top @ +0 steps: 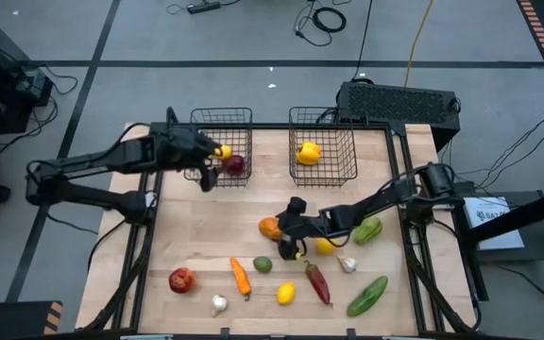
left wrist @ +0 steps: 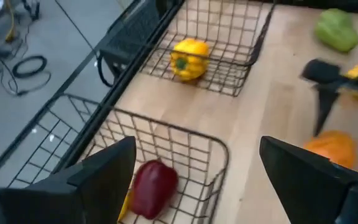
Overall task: Sort produce into baskets
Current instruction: Put the brown potato into the right mesh basket
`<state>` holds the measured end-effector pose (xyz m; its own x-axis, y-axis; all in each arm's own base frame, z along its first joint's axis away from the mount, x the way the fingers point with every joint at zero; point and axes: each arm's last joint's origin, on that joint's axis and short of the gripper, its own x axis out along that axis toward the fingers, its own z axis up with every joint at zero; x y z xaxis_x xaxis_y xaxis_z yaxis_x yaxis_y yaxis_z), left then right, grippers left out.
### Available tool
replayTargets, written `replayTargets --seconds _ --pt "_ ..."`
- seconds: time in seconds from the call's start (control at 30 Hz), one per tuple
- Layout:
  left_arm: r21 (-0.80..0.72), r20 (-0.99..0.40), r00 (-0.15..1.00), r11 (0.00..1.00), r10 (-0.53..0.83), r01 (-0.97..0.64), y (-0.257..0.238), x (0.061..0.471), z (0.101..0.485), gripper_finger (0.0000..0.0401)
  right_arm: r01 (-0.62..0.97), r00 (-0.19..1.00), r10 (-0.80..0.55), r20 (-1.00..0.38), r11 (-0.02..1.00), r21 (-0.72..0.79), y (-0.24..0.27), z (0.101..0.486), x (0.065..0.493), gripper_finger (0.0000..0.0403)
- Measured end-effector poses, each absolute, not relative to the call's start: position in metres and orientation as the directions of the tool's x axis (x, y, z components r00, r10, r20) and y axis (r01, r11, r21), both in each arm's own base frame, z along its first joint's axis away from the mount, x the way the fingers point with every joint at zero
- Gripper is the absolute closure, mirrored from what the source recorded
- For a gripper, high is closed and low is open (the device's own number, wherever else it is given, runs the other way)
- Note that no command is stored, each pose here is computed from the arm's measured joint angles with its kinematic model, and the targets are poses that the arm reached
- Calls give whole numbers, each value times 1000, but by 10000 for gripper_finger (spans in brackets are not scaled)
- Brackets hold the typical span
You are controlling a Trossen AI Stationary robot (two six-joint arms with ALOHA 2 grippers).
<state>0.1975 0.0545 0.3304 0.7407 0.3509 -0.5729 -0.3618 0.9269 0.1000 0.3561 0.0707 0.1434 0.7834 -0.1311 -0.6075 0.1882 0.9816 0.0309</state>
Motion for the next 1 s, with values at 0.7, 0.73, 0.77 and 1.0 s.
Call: replayTargets --seconds 0.7,0.73,0.77,1.0 --pt "165 -605 707 926 367 -339 0 198 318 57 178 760 -85 -644 981 80 63 116 364 131" --pt "164 -612 702 927 364 -338 -2 198 314 57 177 761 -85 -643 981 81 63 117 364 133" --pt "168 -618 696 926 365 -337 -3 198 310 57 175 762 -83 -642 981 81 64 118 364 133" --pt "206 -645 655 915 394 -348 -12 193 286 57 141 815 -42 -578 982 127 65 154 358 124"
